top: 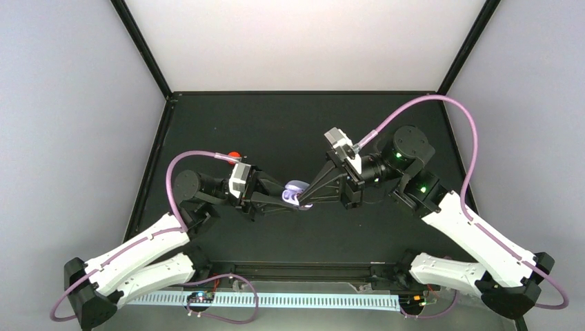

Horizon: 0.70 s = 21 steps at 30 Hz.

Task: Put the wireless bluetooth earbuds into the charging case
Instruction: Place the earbud in the charging case.

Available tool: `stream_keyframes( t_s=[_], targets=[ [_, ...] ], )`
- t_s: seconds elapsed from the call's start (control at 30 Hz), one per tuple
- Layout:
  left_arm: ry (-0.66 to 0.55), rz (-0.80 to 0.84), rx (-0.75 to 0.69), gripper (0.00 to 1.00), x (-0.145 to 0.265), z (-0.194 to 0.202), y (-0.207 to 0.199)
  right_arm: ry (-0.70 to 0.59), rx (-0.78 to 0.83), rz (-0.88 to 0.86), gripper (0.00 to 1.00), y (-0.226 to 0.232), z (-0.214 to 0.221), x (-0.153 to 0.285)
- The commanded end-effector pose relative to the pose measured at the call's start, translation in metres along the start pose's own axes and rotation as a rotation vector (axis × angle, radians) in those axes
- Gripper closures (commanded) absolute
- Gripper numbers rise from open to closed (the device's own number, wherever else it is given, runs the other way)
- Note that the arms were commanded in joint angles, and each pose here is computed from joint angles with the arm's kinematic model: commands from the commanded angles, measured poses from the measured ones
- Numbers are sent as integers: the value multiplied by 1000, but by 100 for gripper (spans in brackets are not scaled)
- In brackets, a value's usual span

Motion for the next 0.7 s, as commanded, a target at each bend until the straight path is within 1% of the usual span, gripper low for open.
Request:
stream_keyframes(
  t_s=[0.0, 0.67],
  targets=[
    [-20, -7, -39, 98, -4, -10, 1, 14, 23, 33, 99, 2, -4, -3],
    [-5, -28, -15, 98, -3, -5, 3, 50, -11, 97, 99, -12, -3, -7]
  ],
)
Point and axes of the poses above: each gripper's point midway between its finger pads, its own x axis back along the fingers, its own y axis along the line the jaws close on, z = x × y, the point moved 9 cm from there along x, back along the fingers, and after that the axes turned 8 degrees about -x, right-handed, at the moved point
